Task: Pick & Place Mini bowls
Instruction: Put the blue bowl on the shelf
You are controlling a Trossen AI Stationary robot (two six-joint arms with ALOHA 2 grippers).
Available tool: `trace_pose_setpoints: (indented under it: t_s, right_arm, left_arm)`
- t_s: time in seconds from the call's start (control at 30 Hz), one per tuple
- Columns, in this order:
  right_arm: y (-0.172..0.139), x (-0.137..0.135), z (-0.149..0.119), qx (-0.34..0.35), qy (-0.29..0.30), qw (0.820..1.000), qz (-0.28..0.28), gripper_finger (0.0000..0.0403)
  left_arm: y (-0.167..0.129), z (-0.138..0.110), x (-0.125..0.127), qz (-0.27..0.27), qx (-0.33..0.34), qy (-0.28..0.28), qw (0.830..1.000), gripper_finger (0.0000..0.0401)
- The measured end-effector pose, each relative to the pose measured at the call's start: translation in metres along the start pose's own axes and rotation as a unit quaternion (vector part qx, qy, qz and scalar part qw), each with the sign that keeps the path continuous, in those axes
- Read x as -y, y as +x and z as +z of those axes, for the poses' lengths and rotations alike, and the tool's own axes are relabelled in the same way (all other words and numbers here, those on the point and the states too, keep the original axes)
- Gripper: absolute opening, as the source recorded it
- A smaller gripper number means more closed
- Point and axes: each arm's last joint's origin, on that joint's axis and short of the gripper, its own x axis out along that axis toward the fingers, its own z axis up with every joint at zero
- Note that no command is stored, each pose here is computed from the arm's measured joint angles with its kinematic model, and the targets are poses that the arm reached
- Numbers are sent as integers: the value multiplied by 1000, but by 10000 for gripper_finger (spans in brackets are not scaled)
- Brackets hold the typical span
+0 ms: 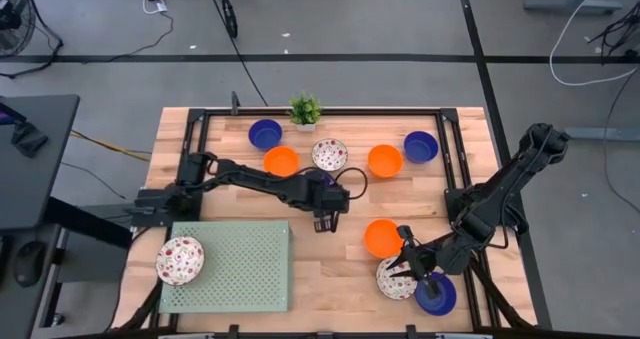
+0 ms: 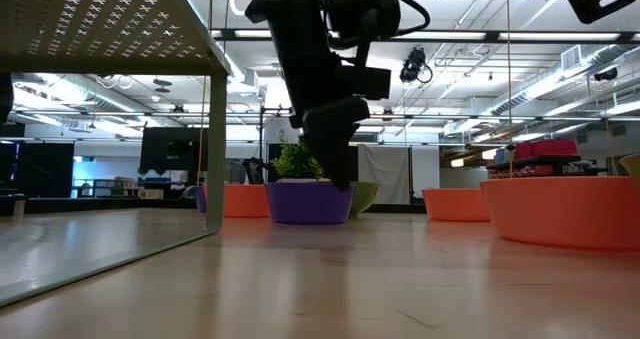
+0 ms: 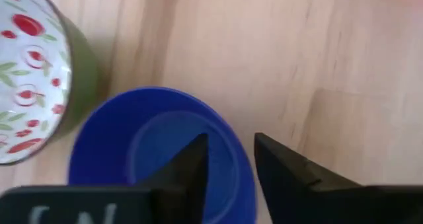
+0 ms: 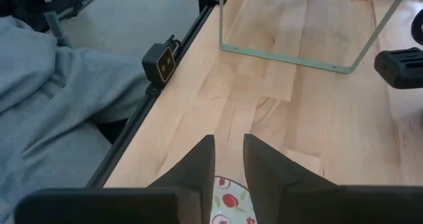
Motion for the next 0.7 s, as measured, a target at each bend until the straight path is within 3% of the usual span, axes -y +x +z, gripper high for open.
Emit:
trace_pose_setpoints:
  t_s: [0.4, 0.57, 0.7]
  right_arm:
    - [0, 0, 0, 0, 0, 1000, 0, 84]
    - [0, 0, 0, -1, -2, 1000, 0, 84]
    - [0, 0, 0, -1, -2, 1000, 0, 84]
  left_arm:
    - [8, -5, 10, -9, -15, 3, 1000, 10]
    - [-27, -4, 31, -29, 22, 41, 999, 7]
    - [-79, -2, 53, -42, 67, 79, 994, 6]
